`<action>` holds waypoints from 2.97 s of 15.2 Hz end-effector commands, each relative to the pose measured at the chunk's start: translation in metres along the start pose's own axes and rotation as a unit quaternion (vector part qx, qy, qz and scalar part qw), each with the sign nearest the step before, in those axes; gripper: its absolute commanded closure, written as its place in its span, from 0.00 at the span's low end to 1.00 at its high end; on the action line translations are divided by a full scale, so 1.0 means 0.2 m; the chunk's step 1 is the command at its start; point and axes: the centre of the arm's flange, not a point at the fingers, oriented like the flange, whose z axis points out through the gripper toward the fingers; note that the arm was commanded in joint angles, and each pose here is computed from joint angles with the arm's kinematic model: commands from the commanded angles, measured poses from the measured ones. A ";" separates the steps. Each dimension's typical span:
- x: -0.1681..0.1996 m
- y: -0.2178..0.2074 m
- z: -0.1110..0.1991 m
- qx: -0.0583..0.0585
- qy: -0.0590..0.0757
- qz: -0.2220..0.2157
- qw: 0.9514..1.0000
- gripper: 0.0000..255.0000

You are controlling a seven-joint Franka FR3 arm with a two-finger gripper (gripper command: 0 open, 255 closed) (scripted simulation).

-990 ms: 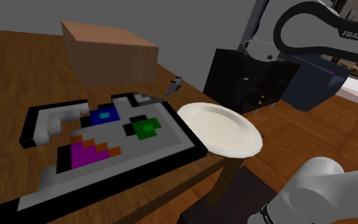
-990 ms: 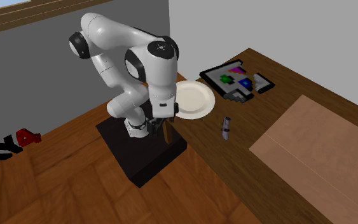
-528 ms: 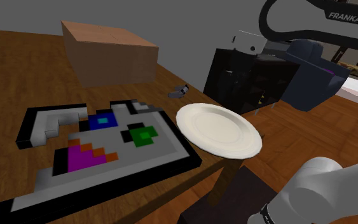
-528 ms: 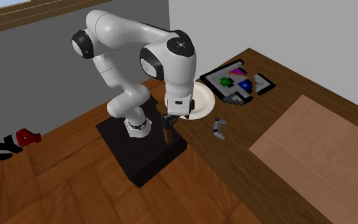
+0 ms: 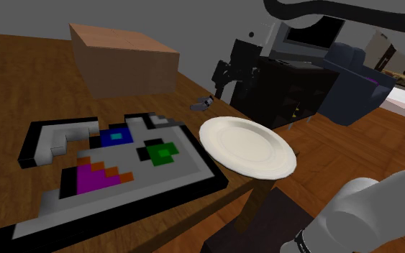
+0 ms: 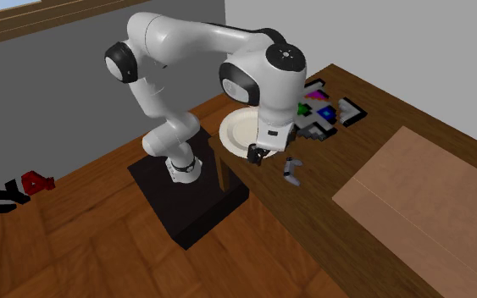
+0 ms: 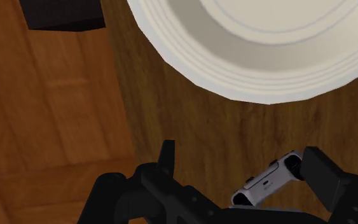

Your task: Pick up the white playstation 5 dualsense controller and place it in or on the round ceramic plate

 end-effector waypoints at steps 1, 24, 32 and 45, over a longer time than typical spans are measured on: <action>0.10 -0.10 -0.02 0.016 -0.005 0.029 0.999 0.00; 0.30 -0.31 0.12 0.052 -0.017 0.095 0.994 1.00; 0.30 -0.31 0.12 0.052 -0.017 0.095 0.994 1.00; 0.33 -0.39 0.18 -0.103 0.059 0.195 0.974 0.00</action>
